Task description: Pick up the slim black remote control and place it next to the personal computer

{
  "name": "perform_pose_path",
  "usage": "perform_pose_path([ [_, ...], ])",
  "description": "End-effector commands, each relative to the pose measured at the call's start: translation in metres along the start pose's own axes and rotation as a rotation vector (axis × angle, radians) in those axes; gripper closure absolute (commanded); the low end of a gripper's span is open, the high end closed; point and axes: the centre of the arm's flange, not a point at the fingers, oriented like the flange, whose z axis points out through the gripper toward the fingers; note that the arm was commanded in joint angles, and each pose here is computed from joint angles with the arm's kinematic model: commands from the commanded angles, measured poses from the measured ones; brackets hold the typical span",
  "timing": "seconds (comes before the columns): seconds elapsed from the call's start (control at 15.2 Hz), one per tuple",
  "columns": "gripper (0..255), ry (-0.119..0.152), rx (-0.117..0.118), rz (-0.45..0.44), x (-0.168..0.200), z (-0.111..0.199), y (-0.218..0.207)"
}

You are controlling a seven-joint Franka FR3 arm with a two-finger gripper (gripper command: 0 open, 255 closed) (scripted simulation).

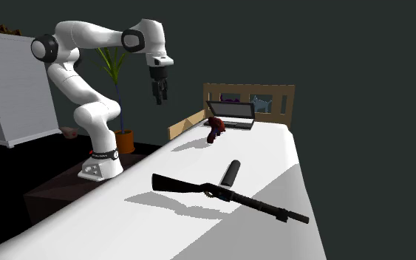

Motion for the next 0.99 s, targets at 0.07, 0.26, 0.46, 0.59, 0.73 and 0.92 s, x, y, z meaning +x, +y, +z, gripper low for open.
perform_pose_path([
  [0.07,0,-0.004,0.0,-0.035,0.005,0.005,0.012],
  [0.26,0,-0.018,-0.001,-0.139,0.021,0.018,0.046],
  [0.46,0,-0.031,-0.002,-0.243,0.04,0.032,0.078],
  [0.59,0,-0.04,-0.002,-0.313,0.055,0.042,0.098],
  [0.73,0,-0.048,-0.003,-0.382,0.07,0.051,0.118],
  [0.92,0,-0.062,-0.004,-0.487,0.097,0.066,0.144],
])
